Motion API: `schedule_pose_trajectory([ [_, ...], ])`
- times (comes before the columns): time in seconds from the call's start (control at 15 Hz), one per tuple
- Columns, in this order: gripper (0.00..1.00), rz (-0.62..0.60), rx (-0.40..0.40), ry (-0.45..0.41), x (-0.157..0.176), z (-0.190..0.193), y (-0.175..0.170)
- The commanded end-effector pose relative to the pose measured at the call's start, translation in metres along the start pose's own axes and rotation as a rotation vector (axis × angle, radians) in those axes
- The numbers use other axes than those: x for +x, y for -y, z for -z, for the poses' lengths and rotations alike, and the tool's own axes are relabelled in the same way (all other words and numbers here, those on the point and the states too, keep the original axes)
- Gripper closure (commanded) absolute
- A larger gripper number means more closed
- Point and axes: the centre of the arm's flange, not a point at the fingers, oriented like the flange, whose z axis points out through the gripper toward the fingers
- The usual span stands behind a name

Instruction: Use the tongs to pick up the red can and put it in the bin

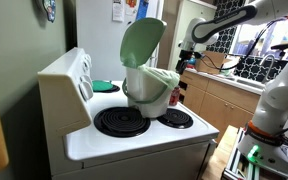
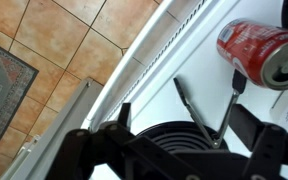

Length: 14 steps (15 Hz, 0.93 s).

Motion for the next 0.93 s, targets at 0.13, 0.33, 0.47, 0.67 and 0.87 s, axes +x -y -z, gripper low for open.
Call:
schedule_pose_trajectory([
  [0.13,0.00,0.017,0.002,0.018,0.010,-0.011,0.016],
  [0.33,0.00,0.013,0.002,0.017,0.012,-0.011,0.013],
  [0.47,0.00,0.036,0.059,0.000,0.020,-0.025,0.015],
  [0.67,0.00,0.078,0.099,-0.023,0.032,-0.046,0.024],
  [0.87,0.00,0.127,0.098,-0.018,0.047,-0.072,0.036],
])
